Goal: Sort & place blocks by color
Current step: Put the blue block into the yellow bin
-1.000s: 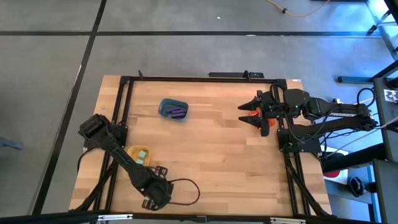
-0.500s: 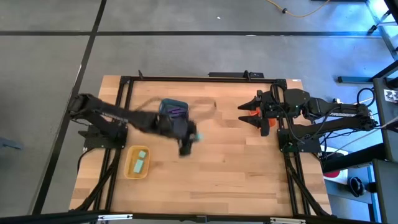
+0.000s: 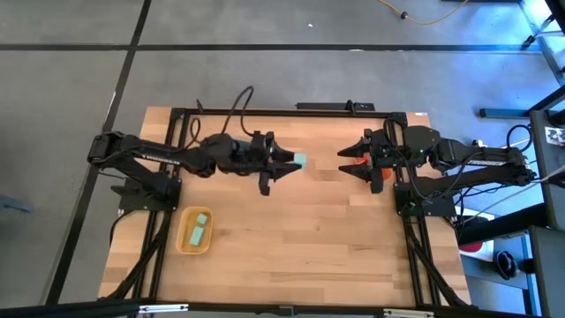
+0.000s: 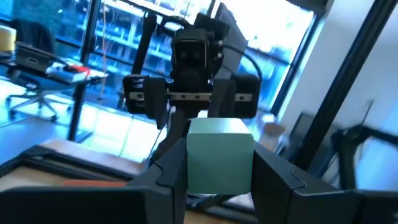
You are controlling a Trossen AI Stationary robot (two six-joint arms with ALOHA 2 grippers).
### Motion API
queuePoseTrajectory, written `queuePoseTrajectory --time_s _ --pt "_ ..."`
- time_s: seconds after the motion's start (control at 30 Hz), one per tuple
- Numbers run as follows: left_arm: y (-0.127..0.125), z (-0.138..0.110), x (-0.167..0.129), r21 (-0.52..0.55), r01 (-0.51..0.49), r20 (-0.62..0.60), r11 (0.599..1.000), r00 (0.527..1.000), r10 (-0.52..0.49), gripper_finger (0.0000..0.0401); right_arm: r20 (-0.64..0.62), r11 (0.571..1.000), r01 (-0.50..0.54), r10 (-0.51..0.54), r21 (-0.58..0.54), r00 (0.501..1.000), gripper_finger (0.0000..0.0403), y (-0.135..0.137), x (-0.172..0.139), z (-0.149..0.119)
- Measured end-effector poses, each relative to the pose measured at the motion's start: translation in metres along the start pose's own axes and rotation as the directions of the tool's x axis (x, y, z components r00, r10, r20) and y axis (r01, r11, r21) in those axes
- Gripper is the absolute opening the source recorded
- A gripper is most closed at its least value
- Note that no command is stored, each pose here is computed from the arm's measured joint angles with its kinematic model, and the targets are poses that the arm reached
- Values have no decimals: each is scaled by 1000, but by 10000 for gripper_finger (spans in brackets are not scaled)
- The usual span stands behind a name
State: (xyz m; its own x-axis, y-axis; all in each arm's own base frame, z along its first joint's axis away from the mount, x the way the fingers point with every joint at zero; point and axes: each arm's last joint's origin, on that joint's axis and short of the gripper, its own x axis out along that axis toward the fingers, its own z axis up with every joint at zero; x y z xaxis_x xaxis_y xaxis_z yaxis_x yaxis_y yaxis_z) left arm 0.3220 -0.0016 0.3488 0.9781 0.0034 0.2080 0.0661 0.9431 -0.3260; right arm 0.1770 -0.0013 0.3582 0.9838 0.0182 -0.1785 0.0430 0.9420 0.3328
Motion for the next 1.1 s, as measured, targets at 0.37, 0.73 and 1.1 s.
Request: queuePoseTrajectory --time_s 0.37,0.73,1.1 --pt "2 -27 -12 -53 17 4 998 1000 -17 118 -8 1000 -22 22 -5 1000 250 1 0 0" --pt "5 -27 -12 -51 11 2 999 1000 -11 118 -9 1000 -22 22 -7 1000 250 1 0 0" --pt "6 -28 -12 -54 10 -8 999 1000 -11 118 -9 1000 -22 22 -7 1000 250 1 0 0"
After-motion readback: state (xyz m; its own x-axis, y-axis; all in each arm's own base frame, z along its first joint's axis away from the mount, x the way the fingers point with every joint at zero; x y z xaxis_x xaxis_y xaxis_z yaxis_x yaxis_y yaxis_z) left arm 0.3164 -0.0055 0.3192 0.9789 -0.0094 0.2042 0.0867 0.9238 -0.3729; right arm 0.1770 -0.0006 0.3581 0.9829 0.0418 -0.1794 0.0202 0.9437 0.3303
